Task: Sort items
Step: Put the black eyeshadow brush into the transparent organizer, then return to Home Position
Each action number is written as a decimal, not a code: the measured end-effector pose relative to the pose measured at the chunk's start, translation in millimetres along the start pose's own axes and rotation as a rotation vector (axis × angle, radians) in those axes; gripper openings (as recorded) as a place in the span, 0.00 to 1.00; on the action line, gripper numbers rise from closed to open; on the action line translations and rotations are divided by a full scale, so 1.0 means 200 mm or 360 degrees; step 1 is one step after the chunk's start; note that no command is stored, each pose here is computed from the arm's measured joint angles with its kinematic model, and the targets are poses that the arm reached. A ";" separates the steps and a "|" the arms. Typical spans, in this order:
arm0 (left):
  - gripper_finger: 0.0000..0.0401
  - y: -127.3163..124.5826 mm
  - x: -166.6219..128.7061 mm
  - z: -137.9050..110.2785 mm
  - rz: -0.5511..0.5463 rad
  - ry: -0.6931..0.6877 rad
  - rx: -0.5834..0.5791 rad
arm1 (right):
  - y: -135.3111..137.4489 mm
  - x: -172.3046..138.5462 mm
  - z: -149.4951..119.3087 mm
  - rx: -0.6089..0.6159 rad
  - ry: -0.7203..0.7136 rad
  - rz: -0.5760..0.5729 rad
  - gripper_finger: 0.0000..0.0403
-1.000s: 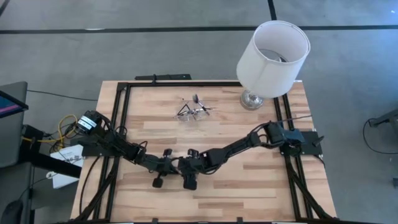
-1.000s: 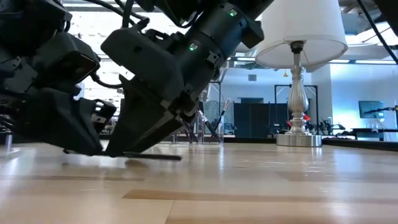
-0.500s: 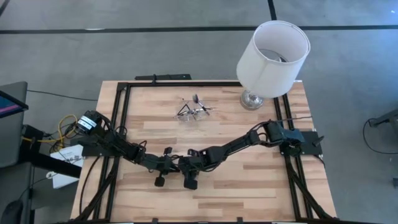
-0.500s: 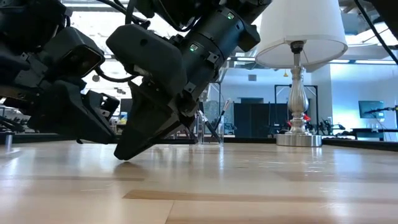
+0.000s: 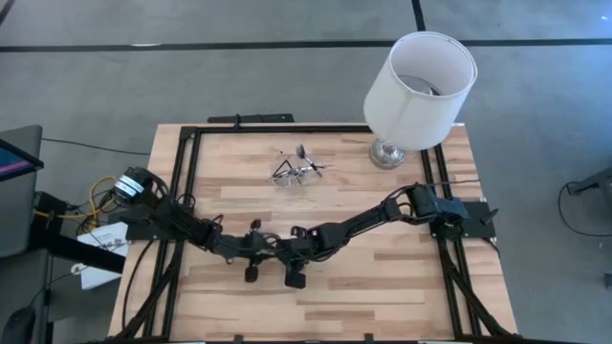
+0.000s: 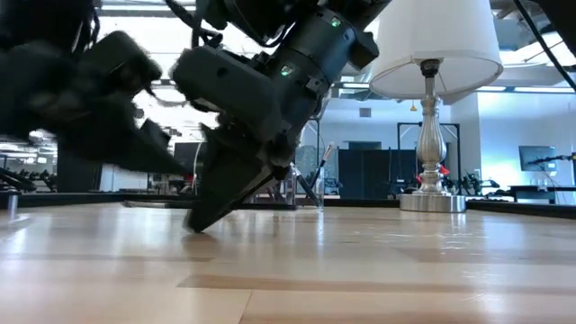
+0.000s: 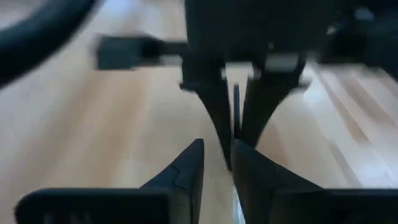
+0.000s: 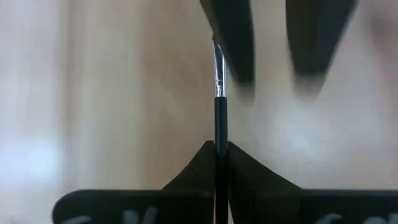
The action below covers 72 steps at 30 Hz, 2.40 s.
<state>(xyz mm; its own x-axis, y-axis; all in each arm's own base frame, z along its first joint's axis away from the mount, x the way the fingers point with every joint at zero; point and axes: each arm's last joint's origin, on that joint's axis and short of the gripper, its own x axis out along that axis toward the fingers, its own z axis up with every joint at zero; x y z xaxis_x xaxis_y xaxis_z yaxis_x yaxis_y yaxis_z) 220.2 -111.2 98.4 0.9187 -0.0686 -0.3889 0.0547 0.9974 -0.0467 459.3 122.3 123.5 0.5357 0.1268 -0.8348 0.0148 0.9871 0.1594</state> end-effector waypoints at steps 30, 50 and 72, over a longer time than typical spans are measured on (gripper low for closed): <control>0.22 0.20 -0.66 0.63 0.0754 -0.0997 0.0112 | -0.84 -0.61 -0.15 -0.0010 -0.1503 -0.0838 0.01; 0.22 0.25 -0.63 0.63 0.0893 -0.0949 0.0162 | -1.13 -0.39 -0.21 0.0257 -0.1489 -0.0816 0.08; 0.22 0.25 -0.63 0.63 0.0892 -0.0946 0.0164 | -1.08 -0.48 -0.16 0.0094 -0.1470 -0.0885 0.19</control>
<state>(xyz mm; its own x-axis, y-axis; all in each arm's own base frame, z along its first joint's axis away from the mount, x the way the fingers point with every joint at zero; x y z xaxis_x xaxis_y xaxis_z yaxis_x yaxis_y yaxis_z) 155.8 -49.1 261.4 0.8726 0.4340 0.2240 -0.4644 0.8793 0.1055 377.1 -100.3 151.3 0.8705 -0.4853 -0.0820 0.4803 0.8740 -0.0735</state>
